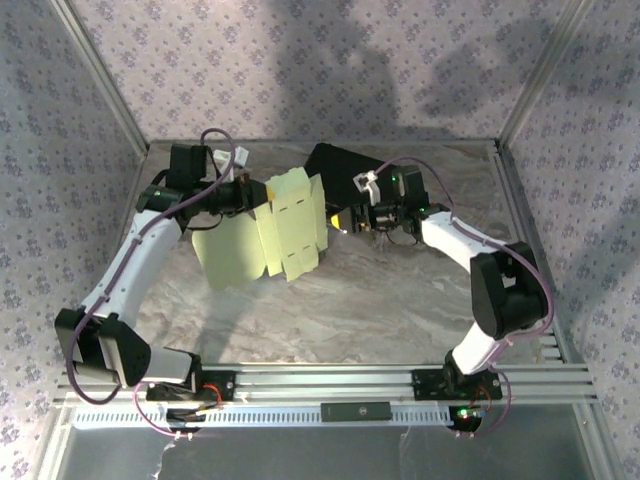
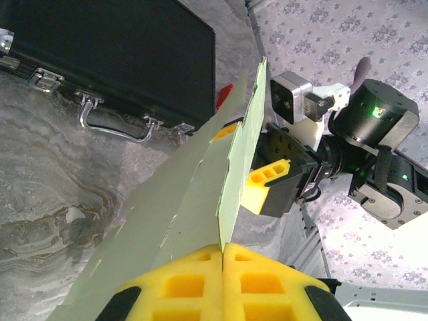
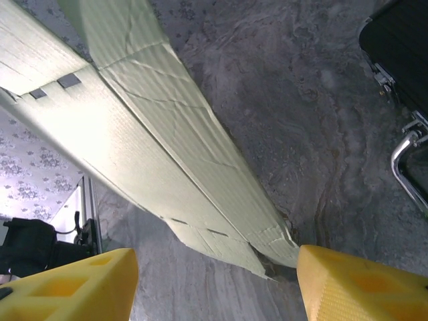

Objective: Fold the paper box

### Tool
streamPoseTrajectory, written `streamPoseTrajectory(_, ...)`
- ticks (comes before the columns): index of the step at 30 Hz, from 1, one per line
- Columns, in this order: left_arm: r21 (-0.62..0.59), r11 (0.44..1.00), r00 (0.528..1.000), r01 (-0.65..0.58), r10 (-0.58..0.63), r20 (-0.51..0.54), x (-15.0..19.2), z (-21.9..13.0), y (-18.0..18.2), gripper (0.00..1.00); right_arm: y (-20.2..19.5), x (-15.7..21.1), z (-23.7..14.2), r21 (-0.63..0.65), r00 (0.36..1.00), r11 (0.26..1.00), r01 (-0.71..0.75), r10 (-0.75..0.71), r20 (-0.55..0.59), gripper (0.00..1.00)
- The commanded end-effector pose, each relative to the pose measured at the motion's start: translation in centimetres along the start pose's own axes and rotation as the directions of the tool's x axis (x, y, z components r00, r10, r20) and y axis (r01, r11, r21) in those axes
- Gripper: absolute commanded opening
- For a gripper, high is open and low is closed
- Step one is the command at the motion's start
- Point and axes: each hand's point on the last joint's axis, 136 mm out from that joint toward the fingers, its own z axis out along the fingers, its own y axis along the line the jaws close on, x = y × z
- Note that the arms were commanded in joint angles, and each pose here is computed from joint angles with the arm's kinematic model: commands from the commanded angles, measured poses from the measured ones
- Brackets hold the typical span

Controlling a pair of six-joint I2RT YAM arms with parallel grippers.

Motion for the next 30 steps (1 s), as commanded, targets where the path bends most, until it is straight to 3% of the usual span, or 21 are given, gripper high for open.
streamPoseTrajectory(1,0.041,0.999,1.000,-0.020,0.021,-0.018,-0.3,-0.2,-0.8,0.00,2.0,-1.6,1.0,-0.092,0.995,0.991,0.096,-0.095,0.011,0.66)
streamPoseTrajectory(14,0.041,0.999,0.999,-0.006,0.008,-0.044,-0.6,-0.1,-0.3,0.00,-0.1,-2.4,2.2,-0.073,0.993,0.991,0.112,-0.109,0.035,0.65)
streamPoseTrajectory(30,0.028,1.000,0.999,0.006,-0.004,-0.054,-1.3,0.3,0.4,0.00,0.3,-2.5,3.7,-0.183,0.997,0.980,0.073,-0.077,-0.012,0.58)
